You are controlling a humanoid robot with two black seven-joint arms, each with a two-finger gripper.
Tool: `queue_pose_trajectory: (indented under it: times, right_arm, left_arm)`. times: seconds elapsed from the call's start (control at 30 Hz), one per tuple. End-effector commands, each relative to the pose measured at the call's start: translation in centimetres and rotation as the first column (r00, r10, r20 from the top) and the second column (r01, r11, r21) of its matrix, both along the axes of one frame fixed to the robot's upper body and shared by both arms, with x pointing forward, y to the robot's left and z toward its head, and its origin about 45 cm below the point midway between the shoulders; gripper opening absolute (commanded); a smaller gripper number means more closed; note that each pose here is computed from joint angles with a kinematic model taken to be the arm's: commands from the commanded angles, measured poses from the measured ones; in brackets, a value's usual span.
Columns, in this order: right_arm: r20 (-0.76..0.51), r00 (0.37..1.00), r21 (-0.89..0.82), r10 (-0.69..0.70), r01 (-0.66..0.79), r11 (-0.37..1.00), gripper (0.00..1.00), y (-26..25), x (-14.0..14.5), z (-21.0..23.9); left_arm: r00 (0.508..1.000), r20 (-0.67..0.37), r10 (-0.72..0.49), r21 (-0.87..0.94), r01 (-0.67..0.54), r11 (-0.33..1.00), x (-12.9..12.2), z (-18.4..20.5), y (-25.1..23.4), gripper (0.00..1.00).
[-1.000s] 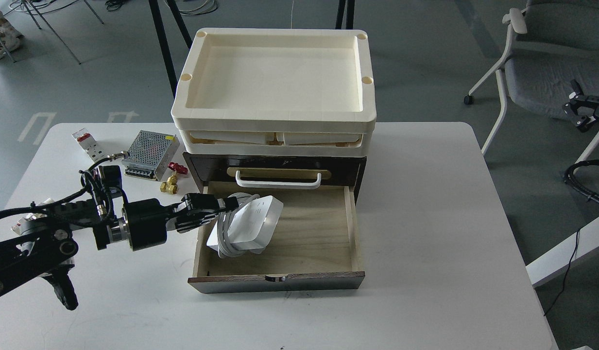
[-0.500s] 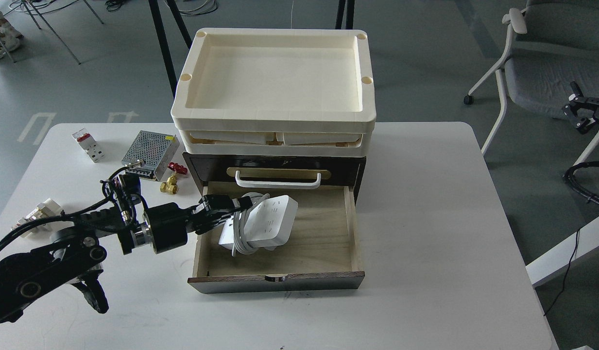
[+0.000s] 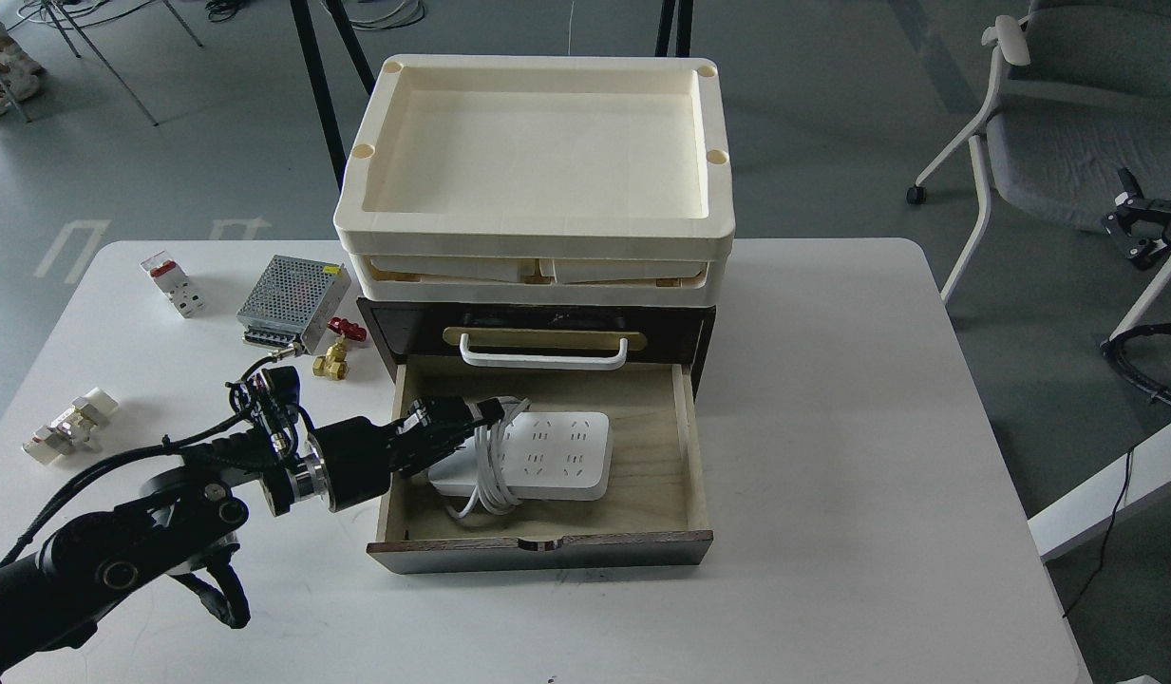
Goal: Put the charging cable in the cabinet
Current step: 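Lower the power strip into the open drawer and open the left gripper, then withdraw the left gripper from the drawer toward the table edge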
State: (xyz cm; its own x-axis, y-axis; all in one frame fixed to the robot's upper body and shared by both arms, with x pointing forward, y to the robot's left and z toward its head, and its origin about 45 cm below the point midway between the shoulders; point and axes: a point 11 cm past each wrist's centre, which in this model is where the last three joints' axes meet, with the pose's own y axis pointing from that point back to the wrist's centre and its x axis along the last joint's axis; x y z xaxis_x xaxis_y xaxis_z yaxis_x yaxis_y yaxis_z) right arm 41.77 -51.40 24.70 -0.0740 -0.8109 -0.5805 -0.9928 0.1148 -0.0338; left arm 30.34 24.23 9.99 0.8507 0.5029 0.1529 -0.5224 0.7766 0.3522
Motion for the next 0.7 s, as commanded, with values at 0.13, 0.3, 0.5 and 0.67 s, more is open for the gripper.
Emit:
queue_pose_trajectory:
  times: [0.13, 0.3, 0.5, 0.67]
  right_arm:
    - [0.0, 1.0, 0.0, -0.001, 0.001, 1.0, 1.0, 0.0, 0.0, 0.0]
    - [-0.001, 1.0, 0.001, -0.002, 0.002, 1.0, 1.0, -0.1, -0.1, -0.1]
    - [-0.004, 1.0, -0.005, -0.013, 0.013, 1.0, 1.0, -0.5, -0.2, 0.0]
    - [0.003, 1.0, 0.0, -0.009, 0.009, 1.0, 1.0, -0.3, -0.1, 0.1]
  left_arm:
    - [1.0, 0.007, -0.009, -0.019, 0.009, 1.0, 0.1, 0.8, -0.1, 0.84]
    - [0.999, -0.04, -0.013, -0.05, 0.011, 0.999, -0.5, 2.6, 2.2, 0.86]
    - [0.994, -0.062, 0.087, -0.023, -0.088, 0.996, -0.3, 5.7, 8.6, 0.86]
    - [0.929, -0.034, 0.368, -0.181, -0.367, 0.912, 2.9, 10.5, 14.8, 0.89]
